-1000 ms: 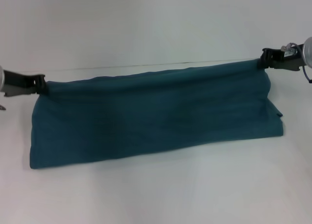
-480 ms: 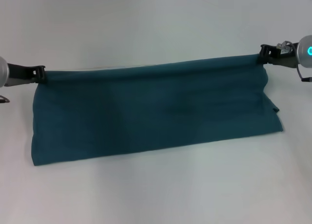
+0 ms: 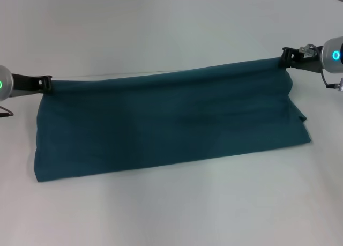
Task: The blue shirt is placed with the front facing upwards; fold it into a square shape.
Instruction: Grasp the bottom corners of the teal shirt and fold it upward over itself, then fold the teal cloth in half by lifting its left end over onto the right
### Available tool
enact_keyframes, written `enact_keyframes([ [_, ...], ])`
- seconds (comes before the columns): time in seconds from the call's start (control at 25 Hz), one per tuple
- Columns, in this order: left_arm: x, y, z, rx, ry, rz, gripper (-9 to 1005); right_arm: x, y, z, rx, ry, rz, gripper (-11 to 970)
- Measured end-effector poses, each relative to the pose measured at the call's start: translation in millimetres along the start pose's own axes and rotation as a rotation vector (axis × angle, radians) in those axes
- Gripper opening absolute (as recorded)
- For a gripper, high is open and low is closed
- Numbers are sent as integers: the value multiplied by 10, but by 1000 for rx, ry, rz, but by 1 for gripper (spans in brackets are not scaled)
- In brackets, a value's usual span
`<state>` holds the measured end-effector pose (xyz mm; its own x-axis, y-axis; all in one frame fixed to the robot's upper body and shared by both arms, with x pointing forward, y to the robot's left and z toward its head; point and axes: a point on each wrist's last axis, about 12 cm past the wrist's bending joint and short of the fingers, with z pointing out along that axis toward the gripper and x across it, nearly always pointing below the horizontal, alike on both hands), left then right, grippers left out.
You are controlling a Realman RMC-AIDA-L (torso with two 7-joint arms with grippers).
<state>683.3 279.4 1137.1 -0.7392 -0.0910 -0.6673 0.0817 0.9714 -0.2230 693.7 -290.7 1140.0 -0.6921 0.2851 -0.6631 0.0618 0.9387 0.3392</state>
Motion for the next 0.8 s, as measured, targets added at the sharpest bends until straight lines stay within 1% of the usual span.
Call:
enact_keyframes([
  [0.12,16,-7,7,3,2,-2,109,-8,16,3,-2,-2,-3,39],
  [0.32,12,24,-2,-4,-12,-19,125,-35,14,-1,1,-12,-3,40],
  [0.4,6,34,-8,-7,-23,-21,132,-48,6,-5,4,-17,2,104],
  [0.64,-1,47,-17,-11,-35,-32,321,-66,-53,-27,10,-16,16,308],
  [0.8,21,63,-24,-9,-26,-54,486,-103,-109,-71,2,-2,23,442],
])
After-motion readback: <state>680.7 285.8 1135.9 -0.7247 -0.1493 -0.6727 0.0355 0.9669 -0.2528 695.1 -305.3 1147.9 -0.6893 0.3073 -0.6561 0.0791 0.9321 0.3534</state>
